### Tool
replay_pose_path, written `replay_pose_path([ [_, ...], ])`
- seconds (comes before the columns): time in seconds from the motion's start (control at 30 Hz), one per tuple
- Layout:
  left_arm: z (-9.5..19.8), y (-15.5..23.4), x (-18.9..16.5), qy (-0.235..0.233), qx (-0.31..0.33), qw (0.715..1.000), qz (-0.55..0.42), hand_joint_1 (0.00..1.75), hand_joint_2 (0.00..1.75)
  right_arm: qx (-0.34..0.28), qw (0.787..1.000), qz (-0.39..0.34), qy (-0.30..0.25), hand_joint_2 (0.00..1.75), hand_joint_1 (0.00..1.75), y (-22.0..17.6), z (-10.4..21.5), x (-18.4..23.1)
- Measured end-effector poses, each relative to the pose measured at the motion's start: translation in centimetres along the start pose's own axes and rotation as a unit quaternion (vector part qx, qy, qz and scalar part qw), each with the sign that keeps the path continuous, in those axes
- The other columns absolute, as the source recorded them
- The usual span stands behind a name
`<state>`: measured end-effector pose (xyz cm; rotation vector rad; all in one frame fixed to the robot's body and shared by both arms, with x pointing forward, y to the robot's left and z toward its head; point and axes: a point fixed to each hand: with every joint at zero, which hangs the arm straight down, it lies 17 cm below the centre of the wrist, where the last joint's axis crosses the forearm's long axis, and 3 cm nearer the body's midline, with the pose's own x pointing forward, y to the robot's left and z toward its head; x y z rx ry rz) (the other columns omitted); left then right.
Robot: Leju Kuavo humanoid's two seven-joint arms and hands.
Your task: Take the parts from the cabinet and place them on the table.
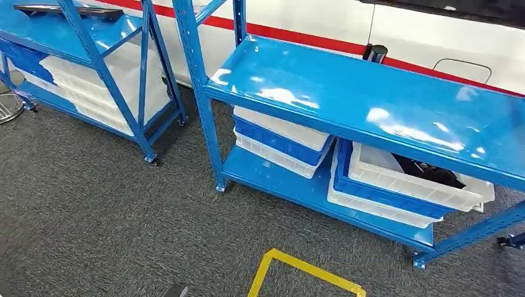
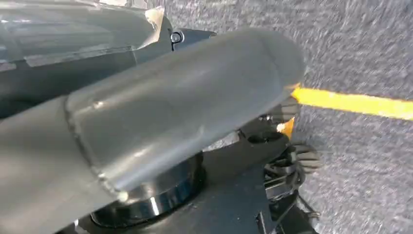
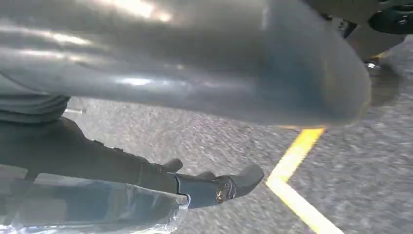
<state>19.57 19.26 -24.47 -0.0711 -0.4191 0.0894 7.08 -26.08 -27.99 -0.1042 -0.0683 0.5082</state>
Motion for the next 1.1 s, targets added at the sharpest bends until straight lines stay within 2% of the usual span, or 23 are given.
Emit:
replay_pose_path([
  [1.03, 0.05, -0.11, -0.13, -0.006, 0.003, 1.0, 0.002, 0.0, 0.0, -0.007, 1.0, -0.012, 0.0, 0.0, 0.0, -0.27, -0.02, 0.22],
  [1.07, 0.05, -0.08, -0.11, -0.006, 0.003, 1.0, 0.002, 0.0, 1.75, -0.007, 1.0, -0.012, -0.001, 0.0, 0.0, -0.3, -0.01, 0.35],
  [1.1, 0.05, -0.11, -0.13, -0.006, 0.002, 1.0, 0.003, 0.0, 1.75, -0.008, 1.0, -0.013, -0.003, 0.0, 0.0, -0.46, -0.01, 0.57],
])
